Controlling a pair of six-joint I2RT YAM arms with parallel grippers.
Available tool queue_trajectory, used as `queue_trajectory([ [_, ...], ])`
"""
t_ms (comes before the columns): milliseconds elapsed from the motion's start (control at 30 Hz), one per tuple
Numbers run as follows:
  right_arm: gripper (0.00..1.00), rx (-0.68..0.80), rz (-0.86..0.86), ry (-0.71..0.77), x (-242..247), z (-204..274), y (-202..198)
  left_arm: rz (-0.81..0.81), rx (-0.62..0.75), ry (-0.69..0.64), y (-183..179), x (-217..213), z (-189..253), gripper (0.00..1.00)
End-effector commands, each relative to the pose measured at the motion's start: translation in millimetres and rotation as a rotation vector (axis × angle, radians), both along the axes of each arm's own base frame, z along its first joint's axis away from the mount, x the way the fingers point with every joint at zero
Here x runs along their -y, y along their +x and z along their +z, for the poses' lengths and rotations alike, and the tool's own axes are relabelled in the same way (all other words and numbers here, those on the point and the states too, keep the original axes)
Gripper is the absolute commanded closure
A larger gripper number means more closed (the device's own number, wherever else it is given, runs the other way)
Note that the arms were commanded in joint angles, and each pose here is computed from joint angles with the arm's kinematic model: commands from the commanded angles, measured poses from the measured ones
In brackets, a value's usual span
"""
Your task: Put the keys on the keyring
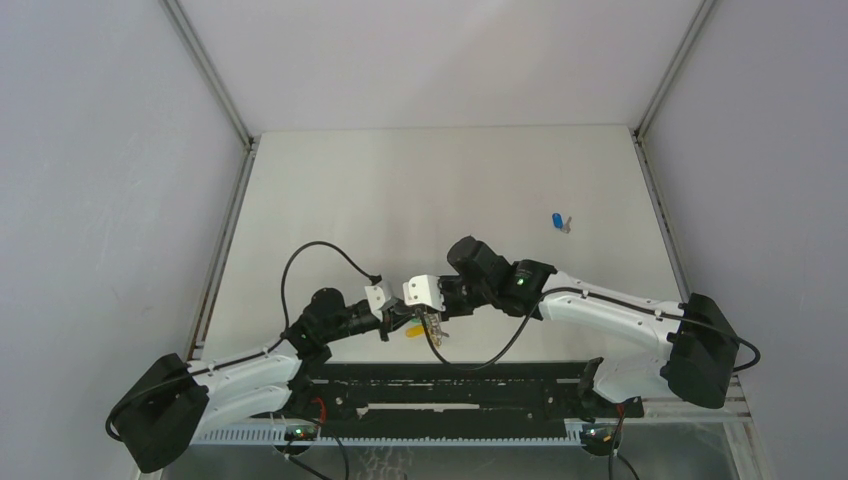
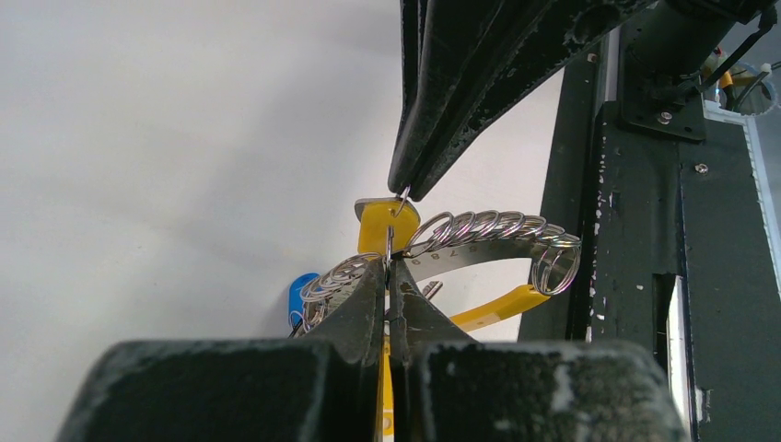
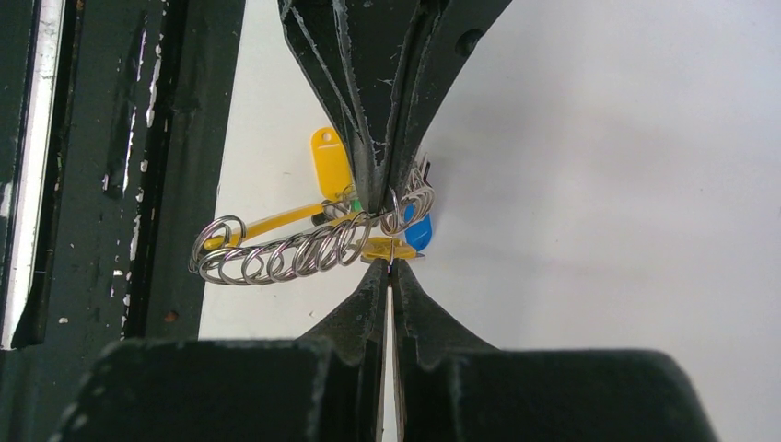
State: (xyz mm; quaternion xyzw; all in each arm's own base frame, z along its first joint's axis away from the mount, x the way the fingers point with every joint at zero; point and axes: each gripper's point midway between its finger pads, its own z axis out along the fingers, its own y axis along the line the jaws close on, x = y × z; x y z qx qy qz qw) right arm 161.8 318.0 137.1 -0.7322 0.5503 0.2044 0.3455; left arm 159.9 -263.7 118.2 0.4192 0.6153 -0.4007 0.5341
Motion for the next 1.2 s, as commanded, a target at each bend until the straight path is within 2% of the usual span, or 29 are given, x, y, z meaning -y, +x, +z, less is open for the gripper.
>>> queue_trajectory([
  [0,1.00,0.043,0.025,0.046,-11.8,13.8,1.7,-0.015,0.070,-0.053,3.2,6.2,24.2,1.00],
  [1167,1.00,0.049,0.035,0.032,-12.7,10.5,-0.6,-0.028,0.078,-0.049,2.2,7.2,24.2,1.00],
])
